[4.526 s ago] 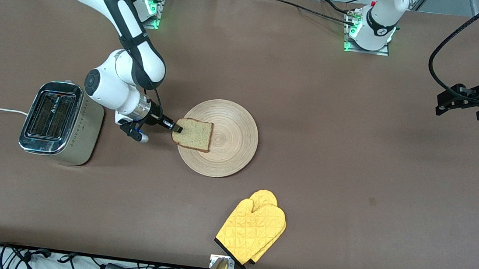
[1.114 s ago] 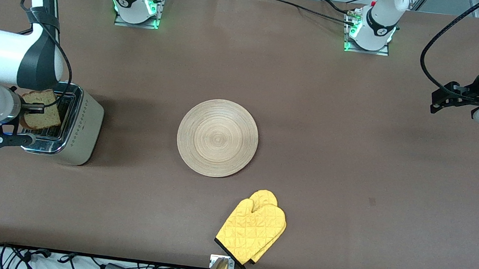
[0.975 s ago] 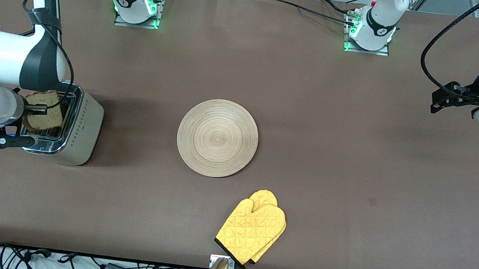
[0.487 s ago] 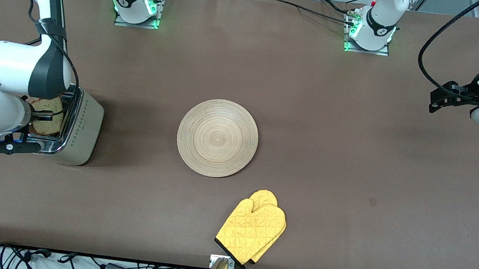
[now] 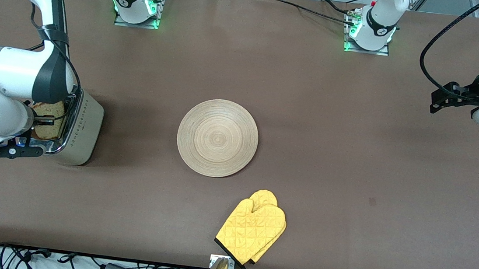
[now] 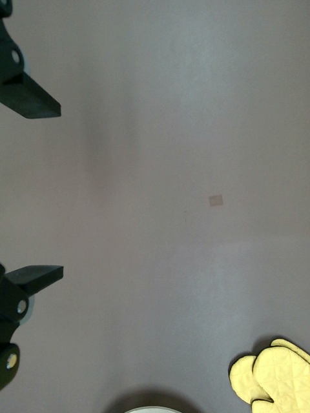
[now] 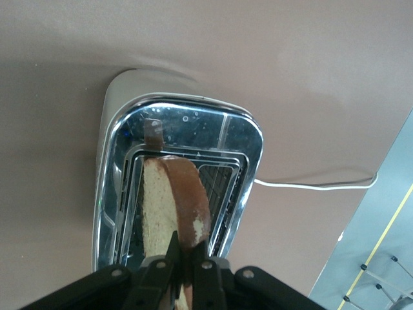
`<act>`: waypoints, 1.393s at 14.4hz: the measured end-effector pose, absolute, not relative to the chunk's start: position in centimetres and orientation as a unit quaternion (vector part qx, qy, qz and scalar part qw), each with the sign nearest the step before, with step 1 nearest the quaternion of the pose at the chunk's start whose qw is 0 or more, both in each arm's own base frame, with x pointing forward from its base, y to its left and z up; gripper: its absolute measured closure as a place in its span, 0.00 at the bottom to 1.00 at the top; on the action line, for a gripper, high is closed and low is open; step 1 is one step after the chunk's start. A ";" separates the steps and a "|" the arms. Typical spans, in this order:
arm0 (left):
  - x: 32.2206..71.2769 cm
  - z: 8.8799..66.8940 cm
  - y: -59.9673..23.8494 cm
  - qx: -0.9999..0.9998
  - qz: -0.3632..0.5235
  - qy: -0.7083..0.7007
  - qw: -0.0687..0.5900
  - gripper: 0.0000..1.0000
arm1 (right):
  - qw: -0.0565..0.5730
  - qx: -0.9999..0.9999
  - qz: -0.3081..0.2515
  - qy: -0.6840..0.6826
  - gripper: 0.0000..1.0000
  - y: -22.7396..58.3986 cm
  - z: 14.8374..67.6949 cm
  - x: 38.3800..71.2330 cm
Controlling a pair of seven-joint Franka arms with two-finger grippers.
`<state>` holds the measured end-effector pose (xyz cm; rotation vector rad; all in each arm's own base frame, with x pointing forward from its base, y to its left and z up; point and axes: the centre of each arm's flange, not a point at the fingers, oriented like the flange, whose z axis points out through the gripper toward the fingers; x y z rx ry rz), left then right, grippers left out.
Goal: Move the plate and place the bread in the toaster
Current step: 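Lower the bread into the toaster slot with the right gripper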
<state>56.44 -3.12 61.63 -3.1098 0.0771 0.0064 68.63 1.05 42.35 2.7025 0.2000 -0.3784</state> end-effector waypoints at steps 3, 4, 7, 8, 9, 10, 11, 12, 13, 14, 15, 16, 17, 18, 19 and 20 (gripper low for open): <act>56.4 61.6 -3.1 -1.000 0.002 0.025 0.015 0.00 | 0.202 0.968 -0.134 0.064 0.91 1.1 42.3 68.7; 56.4 61.6 -3.1 -1.000 0.002 0.025 0.015 0.00 | 0.203 0.968 -0.133 0.063 0.86 1.1 42.3 68.7; 56.4 61.6 -3.1 -1.000 0.002 0.025 0.015 0.00 | 0.203 0.968 -0.132 0.064 0.72 1.1 42.3 68.7; 56.4 61.6 -3.1 -1.000 0.002 0.025 0.015 0.00 | 0.202 0.968 -0.132 0.064 0.64 1.2 42.3 68.7; 56.4 61.6 -3.2 -1.000 0.002 0.025 0.014 0.00 | 0.202 0.968 -0.132 0.064 0.53 1.2 42.3 68.7; 56.5 61.6 -3.2 -1.000 0.003 0.025 0.013 0.00 | 0.202 0.968 -0.131 0.065 0.44 1.3 42.4 68.7; 56.5 61.6 -3.1 -1.000 0.003 0.024 0.013 0.00 | 0.202 0.969 -0.130 0.065 0.36 1.4 42.4 68.7; 56.5 61.5 -3.1 -1.000 0.003 0.024 0.013 0.00 | 0.201 0.969 -0.130 0.065 0.24 1.5 42.5 68.7; 56.5 61.5 -3.0 -1.000 0.003 0.023 0.013 0.00 | 0.195 0.970 -0.130 0.065 0.15 1.6 42.5 68.7; 56.5 61.5 -2.8 -1.000 0.003 0.022 0.013 0.00 | 0.185 0.972 -0.132 0.063 0.06 1.8 42.4 68.6; 56.5 61.5 -2.6 -1.000 0.003 0.019 0.013 0.00 | 0.175 0.974 -0.133 0.061 0.00 2.0 42.6 68.6; 56.5 61.5 -2.4 -1.000 0.003 0.017 0.013 0.00 | 0.166 0.976 -0.130 0.058 0.00 2.1 43.1 68.5; 56.5 61.5 -2.2 -1.000 0.003 0.016 0.013 0.00 | 0.149 0.979 -0.128 0.054 0.00 2.2 43.7 68.4; 56.5 61.5 -2.2 -1.000 0.003 0.015 0.013 0.00 | 0.125 0.983 -0.124 0.047 0.00 2.3 44.4 68.3; 56.6 61.5 -2.1 -1.000 0.003 0.015 0.013 0.00 | 0.097 0.988 -0.117 0.041 0.00 2.4 45.3 68.1; 56.6 61.5 -2.1 -1.000 0.003 0.015 0.013 0.00 | 0.072 0.991 -0.108 0.036 0.00 2.5 46.5 67.9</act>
